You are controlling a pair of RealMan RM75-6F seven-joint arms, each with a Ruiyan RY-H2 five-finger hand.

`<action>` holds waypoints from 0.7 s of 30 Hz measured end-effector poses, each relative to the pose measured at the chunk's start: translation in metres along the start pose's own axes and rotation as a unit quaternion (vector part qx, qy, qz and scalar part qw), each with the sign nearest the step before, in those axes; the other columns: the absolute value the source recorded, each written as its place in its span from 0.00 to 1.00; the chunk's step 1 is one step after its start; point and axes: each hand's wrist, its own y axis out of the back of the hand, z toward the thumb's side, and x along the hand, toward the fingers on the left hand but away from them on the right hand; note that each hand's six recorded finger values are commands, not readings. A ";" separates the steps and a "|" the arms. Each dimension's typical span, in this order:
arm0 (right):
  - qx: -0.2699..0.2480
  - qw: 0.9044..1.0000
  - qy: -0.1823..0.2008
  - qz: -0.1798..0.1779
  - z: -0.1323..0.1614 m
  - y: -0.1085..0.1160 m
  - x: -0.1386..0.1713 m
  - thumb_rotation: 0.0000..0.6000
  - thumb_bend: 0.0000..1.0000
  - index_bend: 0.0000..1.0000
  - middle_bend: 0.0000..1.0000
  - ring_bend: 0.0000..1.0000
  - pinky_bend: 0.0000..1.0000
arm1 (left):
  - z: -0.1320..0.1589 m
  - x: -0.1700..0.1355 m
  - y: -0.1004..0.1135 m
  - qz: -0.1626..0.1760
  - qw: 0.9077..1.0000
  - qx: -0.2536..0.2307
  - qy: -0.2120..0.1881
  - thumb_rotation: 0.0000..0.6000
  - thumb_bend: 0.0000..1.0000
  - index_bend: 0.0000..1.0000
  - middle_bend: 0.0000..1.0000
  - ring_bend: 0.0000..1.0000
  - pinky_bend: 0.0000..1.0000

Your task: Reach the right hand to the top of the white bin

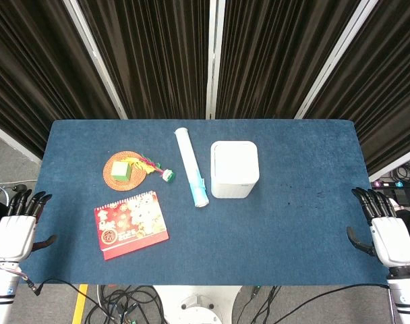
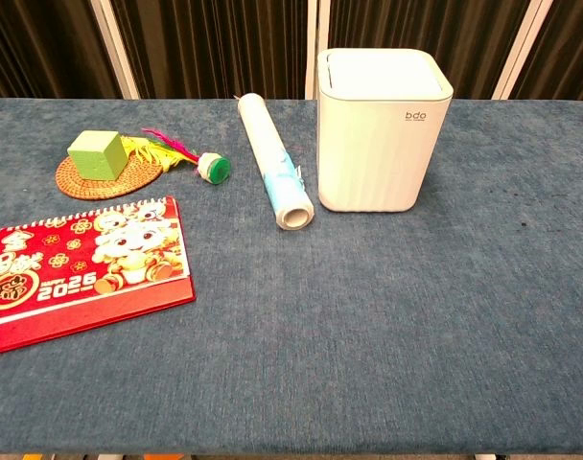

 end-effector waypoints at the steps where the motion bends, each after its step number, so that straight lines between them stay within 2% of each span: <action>1: -0.001 1.000 0.000 0.000 0.000 0.000 0.000 1.00 0.32 0.05 0.06 0.00 0.00 | 0.000 0.000 0.000 0.000 1.000 0.000 0.000 1.00 0.00 0.15 0.11 0.02 0.02; 8: -0.005 1.000 0.004 0.004 0.000 -0.001 0.000 1.00 0.32 0.04 0.06 0.00 0.00 | 0.001 -0.001 0.001 0.002 1.000 0.001 0.001 1.00 0.00 0.15 0.11 0.02 0.02; 13: -0.018 1.000 0.022 0.007 0.007 -0.001 -0.010 1.00 0.32 0.01 0.06 0.00 0.00 | 0.003 -0.001 0.001 0.000 1.000 0.002 -0.001 1.00 0.00 0.15 0.11 0.02 0.02; 16: -0.018 0.998 0.049 0.019 0.020 -0.002 -0.025 1.00 0.29 0.01 0.08 0.00 0.00 | 0.004 0.001 0.001 0.000 1.000 0.002 -0.003 1.00 0.00 0.15 0.11 0.02 0.02; 21: -0.003 0.993 0.111 0.046 0.057 -0.004 -0.069 1.00 0.17 0.02 0.12 0.00 0.00 | 0.005 0.002 0.000 -0.001 1.000 0.000 -0.005 1.00 0.00 0.15 0.11 0.02 0.02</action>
